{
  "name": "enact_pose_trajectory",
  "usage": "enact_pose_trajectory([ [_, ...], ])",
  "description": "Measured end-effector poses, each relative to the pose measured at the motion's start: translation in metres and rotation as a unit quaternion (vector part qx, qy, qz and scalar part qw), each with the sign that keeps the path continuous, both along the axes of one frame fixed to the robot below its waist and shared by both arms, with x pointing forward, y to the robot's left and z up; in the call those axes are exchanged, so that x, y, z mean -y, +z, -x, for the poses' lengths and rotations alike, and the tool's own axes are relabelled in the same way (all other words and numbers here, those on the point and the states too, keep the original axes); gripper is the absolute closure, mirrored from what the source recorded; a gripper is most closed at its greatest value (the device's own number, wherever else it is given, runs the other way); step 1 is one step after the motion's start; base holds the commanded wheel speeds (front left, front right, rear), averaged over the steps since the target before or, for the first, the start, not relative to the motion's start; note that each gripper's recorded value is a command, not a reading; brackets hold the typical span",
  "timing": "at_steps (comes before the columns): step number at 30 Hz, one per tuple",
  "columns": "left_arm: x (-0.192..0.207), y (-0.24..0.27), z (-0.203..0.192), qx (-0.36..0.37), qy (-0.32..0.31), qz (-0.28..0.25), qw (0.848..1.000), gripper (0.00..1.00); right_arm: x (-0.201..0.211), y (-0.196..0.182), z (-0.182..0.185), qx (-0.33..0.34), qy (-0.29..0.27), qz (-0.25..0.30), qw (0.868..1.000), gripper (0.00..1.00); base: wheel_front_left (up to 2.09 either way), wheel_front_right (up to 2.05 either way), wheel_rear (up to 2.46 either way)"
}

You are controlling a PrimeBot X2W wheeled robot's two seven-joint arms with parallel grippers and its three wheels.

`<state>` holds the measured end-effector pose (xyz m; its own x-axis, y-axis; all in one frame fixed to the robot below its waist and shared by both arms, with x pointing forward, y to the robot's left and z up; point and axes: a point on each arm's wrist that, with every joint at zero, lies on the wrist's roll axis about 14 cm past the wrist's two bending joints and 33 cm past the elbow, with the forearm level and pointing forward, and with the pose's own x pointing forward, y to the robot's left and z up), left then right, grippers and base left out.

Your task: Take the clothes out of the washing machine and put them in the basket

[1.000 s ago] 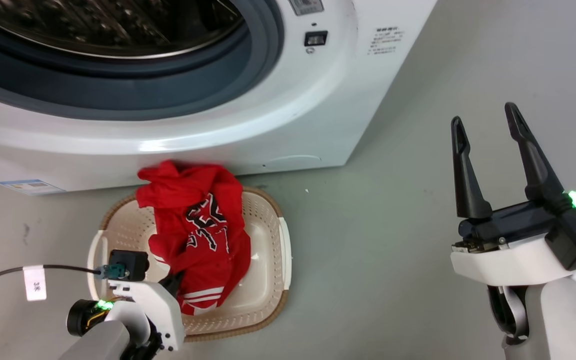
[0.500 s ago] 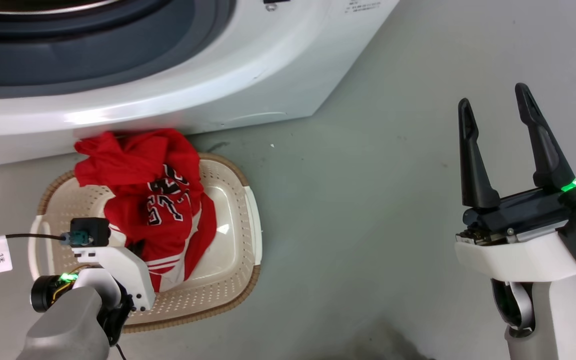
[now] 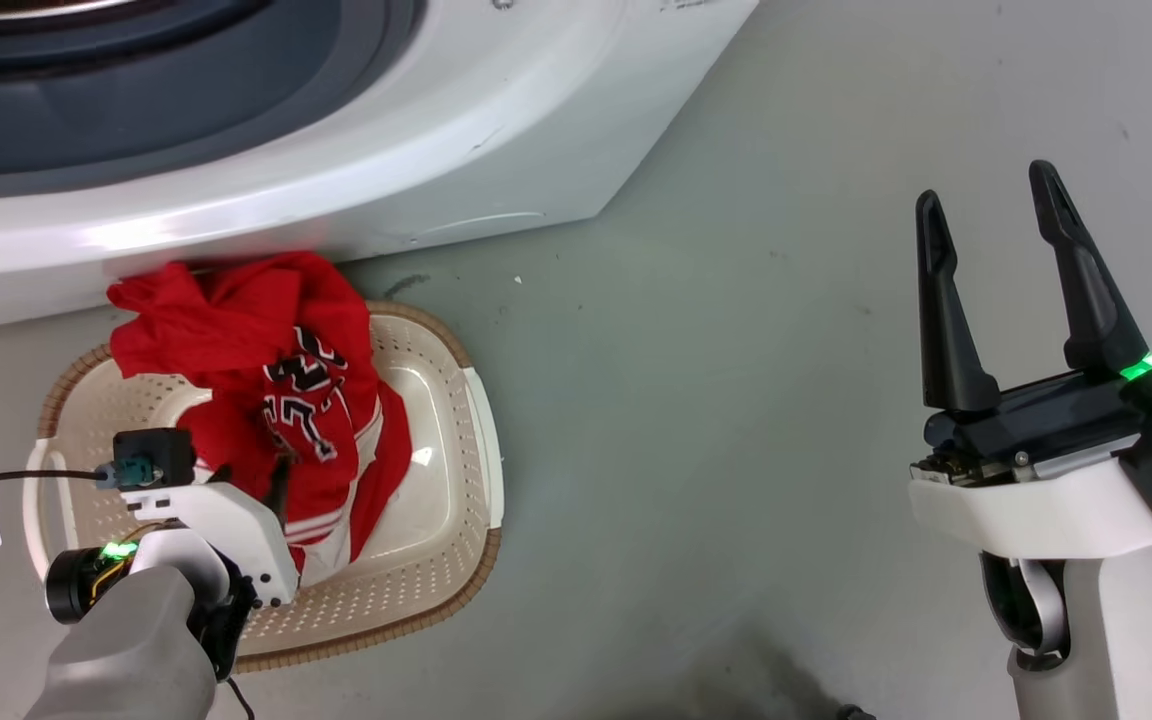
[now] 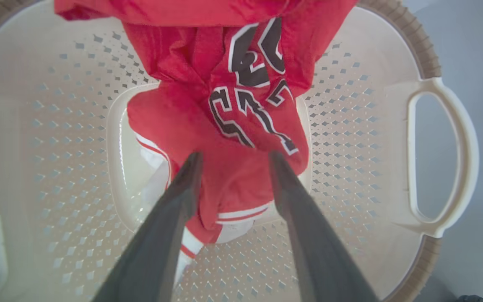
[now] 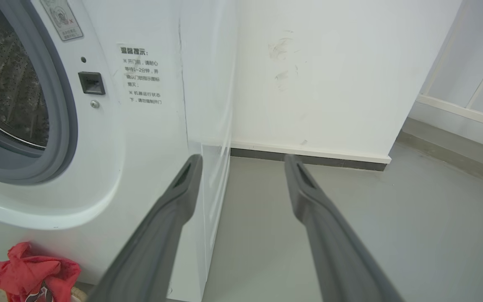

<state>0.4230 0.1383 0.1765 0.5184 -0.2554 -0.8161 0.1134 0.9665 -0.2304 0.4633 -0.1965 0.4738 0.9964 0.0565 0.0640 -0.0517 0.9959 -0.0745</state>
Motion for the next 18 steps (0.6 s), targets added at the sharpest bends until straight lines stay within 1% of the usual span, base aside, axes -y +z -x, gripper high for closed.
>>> enact_pose_trajectory([
  [4,-0.001,0.015,-0.003,0.021,0.013,0.005,1.000,0.00,-0.001,0.013,0.001,0.016,0.002,-0.003,1.000,0.00,0.00,0.00,0.00],
  [7,-0.003,0.035,-0.016,0.052,0.029,0.014,0.998,0.00,-0.002,0.024,0.003,0.029,0.002,-0.005,1.000,0.00,0.00,0.00,0.00],
  [8,-0.003,0.035,-0.016,0.052,0.029,0.014,0.998,0.00,-0.002,0.024,0.003,0.029,0.002,-0.005,1.000,0.00,0.00,0.00,0.00],
  [10,-0.012,0.071,-0.048,0.116,0.058,0.028,0.991,0.00,-0.002,0.036,0.005,0.043,0.002,-0.003,0.999,0.00,0.00,0.00,0.00],
  [12,-0.017,0.099,-0.066,0.163,0.073,0.036,0.983,0.00,-0.003,0.042,0.008,0.049,0.003,-0.004,0.999,0.00,0.00,0.00,0.00],
  [15,-0.025,0.136,-0.074,0.223,0.088,0.044,0.970,0.00,-0.006,0.052,0.010,0.063,0.006,-0.005,0.998,0.00,0.00,0.00,0.00],
  [16,-0.025,0.136,-0.074,0.223,0.088,0.044,0.970,0.00,-0.006,0.052,0.010,0.063,0.006,-0.005,0.998,0.00,0.00,0.00,0.00],
  [17,-0.033,0.161,-0.076,0.263,0.098,0.045,0.959,0.00,-0.011,0.058,0.011,0.071,0.012,-0.006,0.997,0.00,0.00,0.00,0.00],
  [18,-0.036,0.174,-0.077,0.284,0.101,0.045,0.952,0.00,-0.013,0.061,0.012,0.074,0.014,-0.005,0.997,0.00,0.00,0.00,0.00],
])
